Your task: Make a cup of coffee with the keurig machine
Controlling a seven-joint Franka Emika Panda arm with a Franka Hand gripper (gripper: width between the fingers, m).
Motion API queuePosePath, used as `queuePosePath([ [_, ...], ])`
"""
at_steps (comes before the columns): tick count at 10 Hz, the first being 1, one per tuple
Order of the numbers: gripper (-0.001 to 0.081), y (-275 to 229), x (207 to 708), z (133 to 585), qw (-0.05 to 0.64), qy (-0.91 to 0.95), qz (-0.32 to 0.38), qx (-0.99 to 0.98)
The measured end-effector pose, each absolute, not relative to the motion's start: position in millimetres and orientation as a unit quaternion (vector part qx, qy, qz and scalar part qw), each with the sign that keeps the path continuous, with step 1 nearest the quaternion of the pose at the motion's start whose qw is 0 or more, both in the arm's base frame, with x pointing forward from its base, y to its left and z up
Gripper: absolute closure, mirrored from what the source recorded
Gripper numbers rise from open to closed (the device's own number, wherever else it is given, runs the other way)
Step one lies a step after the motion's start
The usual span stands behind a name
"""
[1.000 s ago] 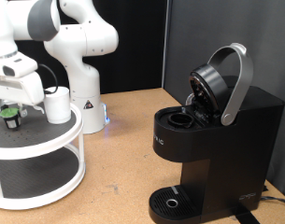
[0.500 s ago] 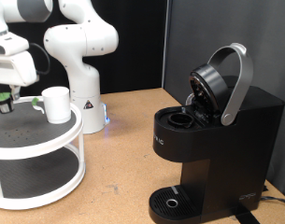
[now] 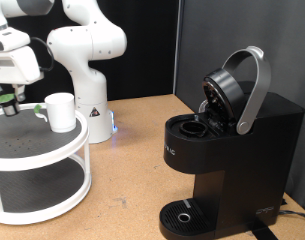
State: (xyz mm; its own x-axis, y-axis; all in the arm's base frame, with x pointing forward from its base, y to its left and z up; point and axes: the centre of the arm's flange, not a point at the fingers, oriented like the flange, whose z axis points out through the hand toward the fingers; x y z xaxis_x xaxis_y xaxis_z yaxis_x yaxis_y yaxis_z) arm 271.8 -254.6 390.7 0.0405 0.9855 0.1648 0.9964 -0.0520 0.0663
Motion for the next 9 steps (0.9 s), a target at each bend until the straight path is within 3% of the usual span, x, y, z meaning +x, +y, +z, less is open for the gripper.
queuePosePath([
  [4, 0.0335, -225.2, 299.2, 420.1, 0.135, -0.569, -0.201, -0.786],
  [9, 0.0335, -206.0, 321.6, 435.1, 0.154, -0.505, -0.213, -0.822],
])
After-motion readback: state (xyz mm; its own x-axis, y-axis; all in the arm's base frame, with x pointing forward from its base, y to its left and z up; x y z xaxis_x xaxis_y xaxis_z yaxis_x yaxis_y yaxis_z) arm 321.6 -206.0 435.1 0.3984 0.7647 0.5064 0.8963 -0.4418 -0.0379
